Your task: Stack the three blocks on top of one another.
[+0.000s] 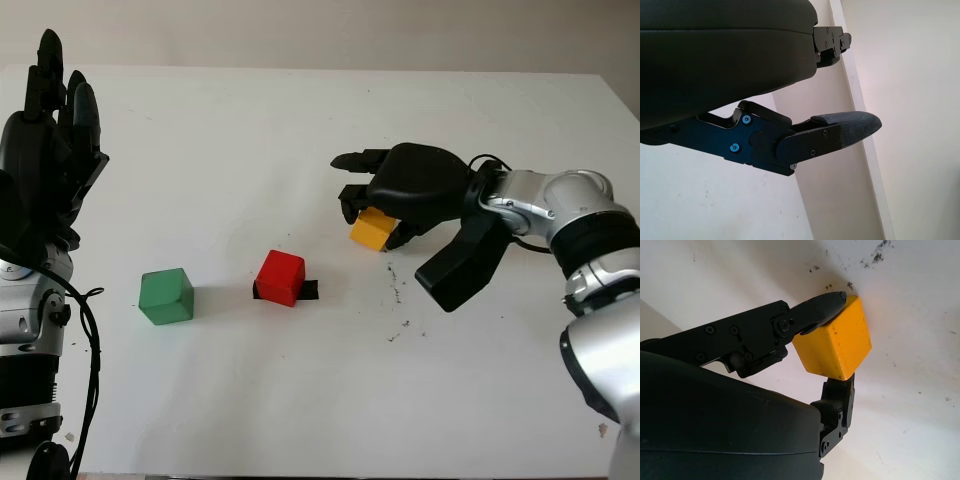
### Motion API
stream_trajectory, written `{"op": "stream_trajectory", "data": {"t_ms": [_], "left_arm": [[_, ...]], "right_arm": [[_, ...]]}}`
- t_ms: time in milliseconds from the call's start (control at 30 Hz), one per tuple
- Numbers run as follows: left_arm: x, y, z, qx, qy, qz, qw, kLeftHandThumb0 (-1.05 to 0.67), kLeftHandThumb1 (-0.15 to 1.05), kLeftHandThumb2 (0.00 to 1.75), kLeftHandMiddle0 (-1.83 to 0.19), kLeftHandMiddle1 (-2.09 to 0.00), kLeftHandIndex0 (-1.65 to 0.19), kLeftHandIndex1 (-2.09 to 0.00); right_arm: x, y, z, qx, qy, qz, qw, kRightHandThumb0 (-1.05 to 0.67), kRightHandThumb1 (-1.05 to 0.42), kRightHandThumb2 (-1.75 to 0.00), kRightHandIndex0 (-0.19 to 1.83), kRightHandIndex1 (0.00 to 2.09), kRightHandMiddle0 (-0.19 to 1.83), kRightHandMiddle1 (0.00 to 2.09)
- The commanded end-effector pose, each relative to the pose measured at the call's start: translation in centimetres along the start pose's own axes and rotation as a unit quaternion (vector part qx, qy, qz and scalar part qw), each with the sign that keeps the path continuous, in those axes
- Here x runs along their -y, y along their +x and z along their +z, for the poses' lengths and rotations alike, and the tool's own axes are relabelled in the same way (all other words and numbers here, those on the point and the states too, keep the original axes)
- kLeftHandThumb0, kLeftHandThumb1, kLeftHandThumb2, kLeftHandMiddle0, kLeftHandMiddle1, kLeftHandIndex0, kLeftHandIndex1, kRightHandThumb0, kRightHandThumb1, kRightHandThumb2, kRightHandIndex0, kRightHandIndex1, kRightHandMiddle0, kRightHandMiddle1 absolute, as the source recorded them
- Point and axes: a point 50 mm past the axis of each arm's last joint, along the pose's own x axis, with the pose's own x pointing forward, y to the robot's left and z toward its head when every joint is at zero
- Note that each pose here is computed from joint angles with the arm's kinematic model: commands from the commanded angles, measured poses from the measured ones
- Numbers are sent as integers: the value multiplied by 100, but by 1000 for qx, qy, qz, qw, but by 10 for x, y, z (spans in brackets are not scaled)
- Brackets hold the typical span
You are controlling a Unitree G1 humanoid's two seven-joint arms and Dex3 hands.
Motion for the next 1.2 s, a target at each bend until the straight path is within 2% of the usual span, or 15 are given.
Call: {"op": "stream_trajectory", "data": {"t_ms": [0,167,267,433,567,667,933,1167], "left_arm": [[1,0,4,11,1,0,1000,-63,105,64,7,-5,13,-5],[0,-1,4,9,2,-1,1000,-64,105,63,6,-6,12,-5],[1,-1,4,10,1,-2,1000,-63,105,63,7,-6,12,-5],[1,0,4,12,-2,-2,1000,-63,105,62,6,-6,12,-5],[2,-1,3,17,3,-2,1000,-60,105,65,6,-6,11,-6],[2,-2,3,19,3,-3,1000,-61,105,65,6,-6,11,-6],[2,-3,2,22,2,-1,1000,-60,105,65,6,-5,11,-6],[3,-2,2,25,-3,-1,1000,-58,105,65,7,-5,11,-6]], "right_arm": [[10,-3,-7,-7,-13,-9,1000,-39,-97,-4,21,7,35,137],[18,-6,-12,-19,-17,-34,999,-36,-98,-6,24,8,39,134],[30,-7,-18,-32,-21,-43,998,-37,-97,-5,25,7,39,131],[44,-7,-22,-40,17,-70,997,-36,-90,-5,29,7,50,118],[52,-4,-24,-57,170,-115,977,-35,-90,-5,28,6,50,116],[52,-2,-23,-54,287,-133,947,-37,-91,-5,27,5,47,124],[56,-3,-21,-39,427,-112,897,-43,-94,-6,22,4,38,135],[69,6,-14,2,448,-77,891,-47,-94,-6,21,4,37,137]]}}
